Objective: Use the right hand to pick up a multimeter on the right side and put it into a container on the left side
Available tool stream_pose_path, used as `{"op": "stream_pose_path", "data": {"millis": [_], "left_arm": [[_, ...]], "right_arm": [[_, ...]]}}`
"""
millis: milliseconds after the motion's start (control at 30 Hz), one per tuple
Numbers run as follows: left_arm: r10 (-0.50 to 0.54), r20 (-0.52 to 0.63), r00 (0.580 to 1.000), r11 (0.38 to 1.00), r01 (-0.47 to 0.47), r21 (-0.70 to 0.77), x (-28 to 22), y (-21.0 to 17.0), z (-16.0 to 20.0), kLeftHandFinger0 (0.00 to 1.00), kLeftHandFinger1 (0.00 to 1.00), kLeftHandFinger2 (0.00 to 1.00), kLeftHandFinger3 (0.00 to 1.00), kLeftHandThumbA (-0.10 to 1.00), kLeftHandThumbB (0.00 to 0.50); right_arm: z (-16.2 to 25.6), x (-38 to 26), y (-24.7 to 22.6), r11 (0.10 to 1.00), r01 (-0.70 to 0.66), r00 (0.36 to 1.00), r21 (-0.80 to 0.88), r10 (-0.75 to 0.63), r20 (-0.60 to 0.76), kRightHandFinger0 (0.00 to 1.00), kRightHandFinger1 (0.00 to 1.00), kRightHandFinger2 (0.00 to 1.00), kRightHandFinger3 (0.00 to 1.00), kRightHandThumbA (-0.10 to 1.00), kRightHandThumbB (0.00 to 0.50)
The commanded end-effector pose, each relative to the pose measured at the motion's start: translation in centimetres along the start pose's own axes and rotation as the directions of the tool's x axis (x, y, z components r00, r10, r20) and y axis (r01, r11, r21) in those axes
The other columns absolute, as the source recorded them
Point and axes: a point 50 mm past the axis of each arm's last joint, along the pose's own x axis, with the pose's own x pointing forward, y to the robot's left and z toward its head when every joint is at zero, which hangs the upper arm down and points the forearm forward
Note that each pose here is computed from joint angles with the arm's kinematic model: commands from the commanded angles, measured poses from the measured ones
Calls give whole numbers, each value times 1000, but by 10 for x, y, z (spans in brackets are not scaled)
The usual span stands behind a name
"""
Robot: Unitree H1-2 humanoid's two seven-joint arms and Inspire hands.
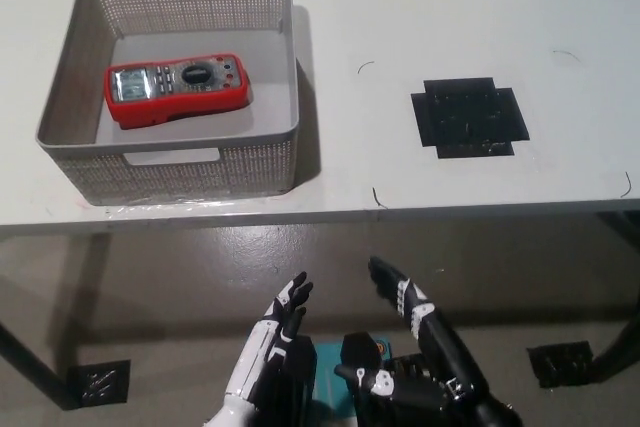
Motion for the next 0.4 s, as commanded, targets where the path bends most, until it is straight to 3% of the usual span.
{"op": "stream_pose_path", "data": {"millis": [0, 67, 367], "left_arm": [[22, 78, 997, 999, -21, -24, 10, -2, 13, 1000, 1000, 1000, 1000, 1000, 450], [28, 78, 997, 999, -26, -25, 11, -3, 13, 1000, 1000, 1000, 1000, 1000, 458], [36, 69, 997, 999, -34, -28, 13, -5, 11, 1000, 1000, 1000, 1000, 1000, 455]], "right_arm": [[-6, 8, -2, 998, -13, 999, 58, 11, 43, 1000, 1000, 1000, 1000, 1000, 417], [-13, 10, -4, 998, -18, 999, 67, 16, 30, 1000, 1000, 1000, 1000, 1000, 390], [-28, 16, -11, 996, -37, 999, 81, 39, -20, 1000, 1000, 1000, 1000, 1000, 363]]}}
